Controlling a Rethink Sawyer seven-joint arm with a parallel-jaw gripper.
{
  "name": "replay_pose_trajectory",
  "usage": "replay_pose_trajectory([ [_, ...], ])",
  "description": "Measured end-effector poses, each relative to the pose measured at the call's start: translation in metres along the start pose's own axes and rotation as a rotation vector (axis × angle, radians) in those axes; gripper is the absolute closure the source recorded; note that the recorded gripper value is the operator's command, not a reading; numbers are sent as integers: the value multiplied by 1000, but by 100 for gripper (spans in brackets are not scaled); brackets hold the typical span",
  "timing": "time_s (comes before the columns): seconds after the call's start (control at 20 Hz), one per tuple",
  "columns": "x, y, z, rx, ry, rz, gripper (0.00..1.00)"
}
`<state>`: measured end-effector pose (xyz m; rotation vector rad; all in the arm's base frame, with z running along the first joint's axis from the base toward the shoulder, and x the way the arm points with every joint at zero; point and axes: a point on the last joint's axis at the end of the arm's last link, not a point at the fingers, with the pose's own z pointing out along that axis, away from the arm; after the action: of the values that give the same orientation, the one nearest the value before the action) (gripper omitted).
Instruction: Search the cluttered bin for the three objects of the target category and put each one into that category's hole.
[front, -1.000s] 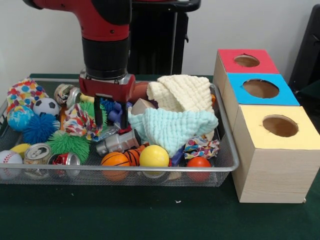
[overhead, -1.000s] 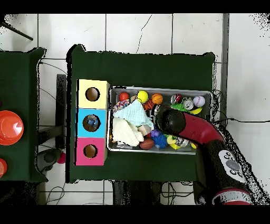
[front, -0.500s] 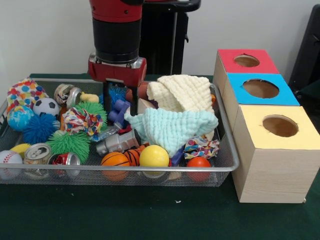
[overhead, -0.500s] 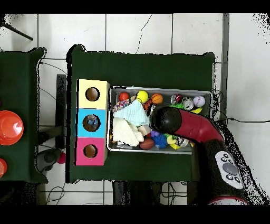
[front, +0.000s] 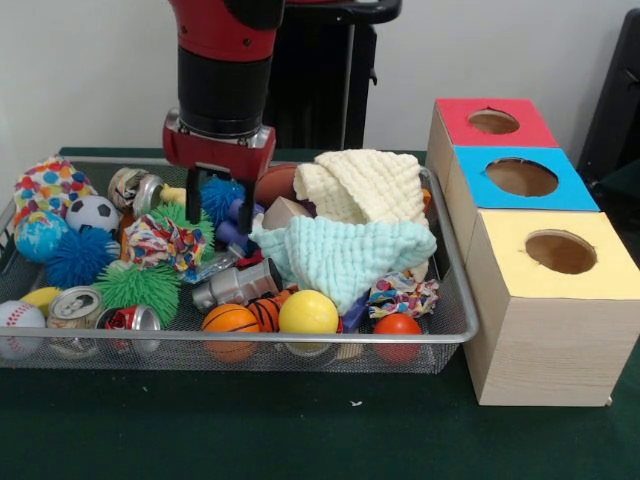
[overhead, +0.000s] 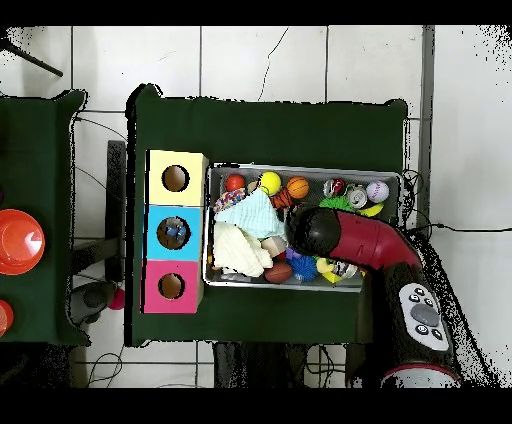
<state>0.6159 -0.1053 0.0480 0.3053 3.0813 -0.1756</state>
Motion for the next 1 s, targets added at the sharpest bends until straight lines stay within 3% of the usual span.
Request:
replay_pose_trajectory([
  [0.15,8,-8,12,27,20,-17,0],
  [0.4,17,-15,25,36,46,-13,0],
  [1.0,14,-17,23,25,45,15,0],
])
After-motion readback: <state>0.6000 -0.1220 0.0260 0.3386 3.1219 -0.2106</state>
